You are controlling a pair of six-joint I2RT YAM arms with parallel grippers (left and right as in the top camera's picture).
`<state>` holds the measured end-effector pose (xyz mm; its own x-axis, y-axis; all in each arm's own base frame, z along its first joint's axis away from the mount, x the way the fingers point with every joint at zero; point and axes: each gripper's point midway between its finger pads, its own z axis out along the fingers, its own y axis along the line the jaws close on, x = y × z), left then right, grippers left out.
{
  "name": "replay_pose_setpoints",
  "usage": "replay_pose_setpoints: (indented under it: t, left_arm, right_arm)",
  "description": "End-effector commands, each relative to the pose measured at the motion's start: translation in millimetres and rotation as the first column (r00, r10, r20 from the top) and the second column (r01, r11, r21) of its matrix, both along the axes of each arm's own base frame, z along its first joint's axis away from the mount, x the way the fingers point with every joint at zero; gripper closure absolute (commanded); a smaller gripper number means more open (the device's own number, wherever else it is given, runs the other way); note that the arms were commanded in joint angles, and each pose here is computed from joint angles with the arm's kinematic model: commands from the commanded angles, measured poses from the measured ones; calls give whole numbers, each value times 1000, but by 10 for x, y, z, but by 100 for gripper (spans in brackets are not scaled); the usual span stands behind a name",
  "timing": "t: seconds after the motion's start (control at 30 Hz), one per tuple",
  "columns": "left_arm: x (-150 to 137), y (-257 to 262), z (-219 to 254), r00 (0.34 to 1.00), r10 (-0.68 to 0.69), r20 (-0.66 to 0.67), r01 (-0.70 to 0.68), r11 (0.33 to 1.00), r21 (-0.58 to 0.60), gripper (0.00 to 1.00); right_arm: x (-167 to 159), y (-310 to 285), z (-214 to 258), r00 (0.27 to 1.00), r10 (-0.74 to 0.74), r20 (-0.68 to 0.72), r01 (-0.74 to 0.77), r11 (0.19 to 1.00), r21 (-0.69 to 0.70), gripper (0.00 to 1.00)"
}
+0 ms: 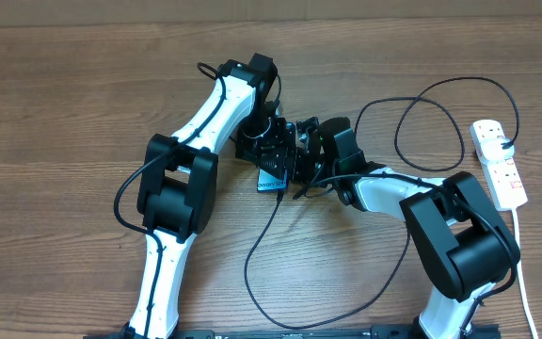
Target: Plug charger to phone and switch on socket
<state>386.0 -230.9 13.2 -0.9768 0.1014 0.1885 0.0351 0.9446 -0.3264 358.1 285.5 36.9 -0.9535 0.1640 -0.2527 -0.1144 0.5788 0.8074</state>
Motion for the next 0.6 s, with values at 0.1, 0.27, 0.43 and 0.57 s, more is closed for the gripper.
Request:
replay_pose_setpoints:
  t: [0.1, 0.27, 0.43, 0.57]
  left_arm:
    - [-267, -135, -205, 993, -81, -89, 77, 996, -45, 5]
    - [-267, -134, -206, 993, -81, -88, 77, 996, -45, 0]
    - [-246, -141, -208, 994, -80, -80, 76, 996, -49, 0]
    - [-223, -151, -212, 994, -81, -70, 77, 996, -53, 0]
  right_arm:
    - [172, -292, -373, 983, -173, -62, 165, 979, -116, 36]
    - [178, -300, -380, 982, -179, -58, 171, 978, -123, 37]
    - [182, -294, -411, 980, -195, -41, 187, 970, -152, 37]
    - [187, -256, -428, 978, -210, -10, 204, 962, -182, 36]
